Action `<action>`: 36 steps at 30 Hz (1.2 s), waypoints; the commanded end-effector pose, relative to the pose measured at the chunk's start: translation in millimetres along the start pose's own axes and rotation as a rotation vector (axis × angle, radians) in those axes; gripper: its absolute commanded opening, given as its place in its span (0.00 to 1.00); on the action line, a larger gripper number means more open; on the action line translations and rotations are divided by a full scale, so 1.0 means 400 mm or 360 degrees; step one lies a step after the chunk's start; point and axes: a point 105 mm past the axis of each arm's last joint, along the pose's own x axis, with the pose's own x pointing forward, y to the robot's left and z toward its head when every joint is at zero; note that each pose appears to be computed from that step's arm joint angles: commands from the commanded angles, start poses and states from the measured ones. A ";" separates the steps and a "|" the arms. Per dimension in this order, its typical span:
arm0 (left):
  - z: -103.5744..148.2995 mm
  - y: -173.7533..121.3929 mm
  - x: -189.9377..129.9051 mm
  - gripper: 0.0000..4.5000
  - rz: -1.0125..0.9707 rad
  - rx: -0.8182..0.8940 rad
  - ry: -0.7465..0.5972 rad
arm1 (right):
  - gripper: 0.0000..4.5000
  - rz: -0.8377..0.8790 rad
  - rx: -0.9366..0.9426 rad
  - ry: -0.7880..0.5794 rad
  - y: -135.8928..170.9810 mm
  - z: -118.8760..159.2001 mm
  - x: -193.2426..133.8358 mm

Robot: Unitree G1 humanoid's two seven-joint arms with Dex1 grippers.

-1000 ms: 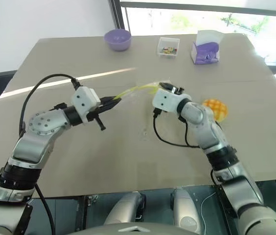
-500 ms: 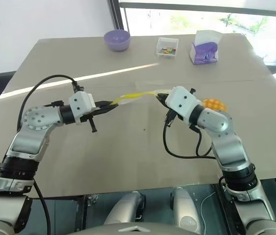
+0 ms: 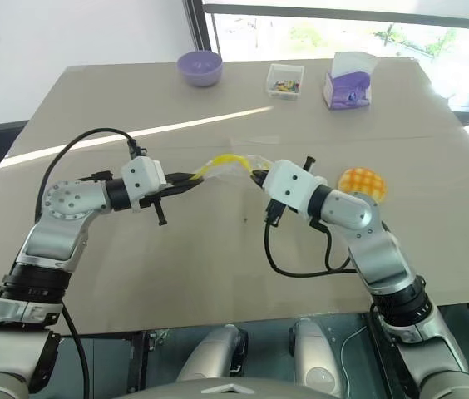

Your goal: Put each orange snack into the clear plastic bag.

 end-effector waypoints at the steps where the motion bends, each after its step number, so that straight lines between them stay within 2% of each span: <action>1: 0.037 0.010 -0.007 0.00 0.0016 0.0075 -0.0058 | 0.01 0.0000 -0.0018 -0.0076 -0.001 0.027 -0.003; 5: 0.037 0.007 -0.011 0.00 0.0017 0.0071 -0.0053 | 0.01 0.0011 0.0037 -0.0125 -0.002 0.035 -0.004; 8: 0.033 0.003 -0.015 0.00 0.0012 0.0070 -0.0038 | 0.01 -0.0058 0.0064 -0.0143 -0.036 0.042 -0.016; 13: 0.026 0.004 -0.029 0.00 0.0007 0.0093 0.0000 | 0.01 -0.0176 0.0057 0.0002 -0.110 -0.012 -0.076; 14: 0.026 0.006 -0.032 0.00 0.0009 0.0096 0.0004 | 0.10 -0.0172 0.0051 0.0008 -0.112 -0.016 -0.080; 16: 0.026 0.014 -0.038 0.00 0.0025 0.0104 0.0012 | 0.17 -0.0124 0.0009 0.0041 -0.105 -0.030 -0.083; 17: 0.026 0.020 -0.041 0.00 0.0037 0.0109 0.0017 | 0.28 -0.0099 -0.0028 0.0071 -0.100 -0.040 -0.084; 18: 0.028 0.026 -0.044 0.00 0.0051 0.0116 0.0020 | 0.42 -0.0098 -0.0088 0.0108 -0.099 -0.053 -0.084; 19: 0.029 0.030 -0.045 0.00 0.0062 0.0121 0.0023 | 0.44 -0.0103 -0.0130 0.0134 -0.100 -0.062 -0.085; 20: 0.030 0.033 -0.047 0.00 0.0070 0.0135 0.0028 | 0.51 -0.0095 -0.0134 0.0144 -0.099 -0.068 -0.088; 25: 0.033 0.036 -0.048 0.00 0.0085 0.0156 0.0035 | 0.51 -0.0046 0.0002 0.0026 -0.102 -0.038 -0.113; 29: 0.035 0.028 -0.041 0.00 0.0089 0.0151 0.0030 | 0.27 0.0107 0.0237 -0.0210 -0.076 0.045 -0.116; 30: 0.035 0.027 -0.040 0.00 0.0088 0.0152 0.0029 | 0.09 0.0111 0.0240 -0.0216 -0.069 0.050 -0.102; 31: 0.035 0.027 -0.039 0.00 0.0089 0.0153 0.0029 | 0.01 0.0111 0.0243 -0.0217 -0.064 0.052 -0.089; 36: 0.037 0.024 -0.035 0.00 0.0091 0.0158 0.0023 | 0.01 0.0037 0.0188 -0.0218 -0.050 0.057 -0.017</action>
